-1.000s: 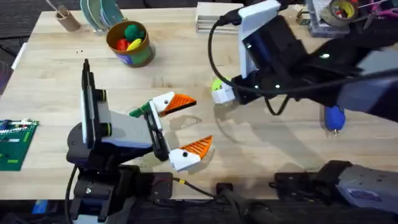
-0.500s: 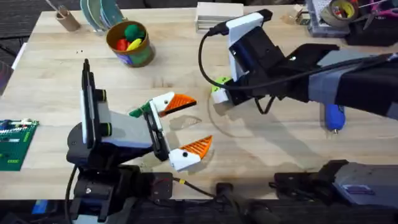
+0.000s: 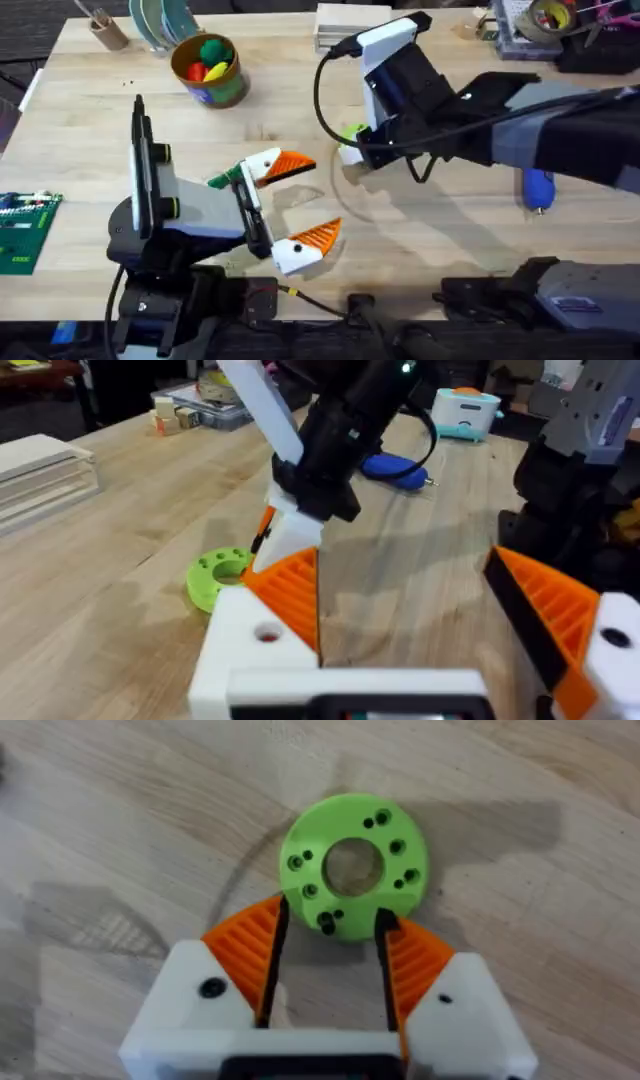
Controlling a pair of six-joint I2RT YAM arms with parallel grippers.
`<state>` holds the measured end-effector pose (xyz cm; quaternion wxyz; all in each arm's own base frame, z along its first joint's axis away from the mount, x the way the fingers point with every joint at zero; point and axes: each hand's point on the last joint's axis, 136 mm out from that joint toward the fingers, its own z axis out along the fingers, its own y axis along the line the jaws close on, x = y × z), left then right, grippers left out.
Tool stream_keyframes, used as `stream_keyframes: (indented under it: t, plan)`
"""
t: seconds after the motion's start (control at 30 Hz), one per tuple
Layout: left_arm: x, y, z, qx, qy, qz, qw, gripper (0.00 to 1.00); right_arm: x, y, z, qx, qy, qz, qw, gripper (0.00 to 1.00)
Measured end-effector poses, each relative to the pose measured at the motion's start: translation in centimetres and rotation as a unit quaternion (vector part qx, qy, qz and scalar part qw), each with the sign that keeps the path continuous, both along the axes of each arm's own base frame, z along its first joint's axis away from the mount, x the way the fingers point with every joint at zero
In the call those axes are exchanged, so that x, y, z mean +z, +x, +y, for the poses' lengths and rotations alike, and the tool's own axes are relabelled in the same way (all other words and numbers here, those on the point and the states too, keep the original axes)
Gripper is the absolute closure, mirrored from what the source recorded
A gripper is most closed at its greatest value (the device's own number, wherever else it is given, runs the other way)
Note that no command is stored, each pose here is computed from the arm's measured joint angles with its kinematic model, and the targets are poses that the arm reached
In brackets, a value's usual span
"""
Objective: Pick up the gripper from the table and insert it into the empty holder that is missing its gripper. Then pick up a screw, insert it into the mounting hole, and use the screwdriver to tighten it. Finally, clean up the table by picking up the vegetable and placing it into the bucket.
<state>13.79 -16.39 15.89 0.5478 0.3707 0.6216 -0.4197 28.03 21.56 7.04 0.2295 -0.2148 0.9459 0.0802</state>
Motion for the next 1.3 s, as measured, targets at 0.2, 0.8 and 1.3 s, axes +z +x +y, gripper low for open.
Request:
stream_keyframes:
  t: [0.2,0.8,1.3]
  plan:
    - [0.0,0.0,0.0,0.000,0.000,0.000,1.000,0.007,-1.1,0.0,-0.2,0.000,-0.014,0.009,1.000,0.480]
    - [0.0,0.0,0.0,0.000,0.000,0.000,1.000,0.008,-1.2,-0.3,-0.3,0.036,-0.037,0.003,0.999,0.692]
    - [0.0,0.0,0.0,0.000,0.000,0.000,1.000,0.008,-1.3,-0.8,0.2,0.094,-0.060,-0.010,0.994,0.830]
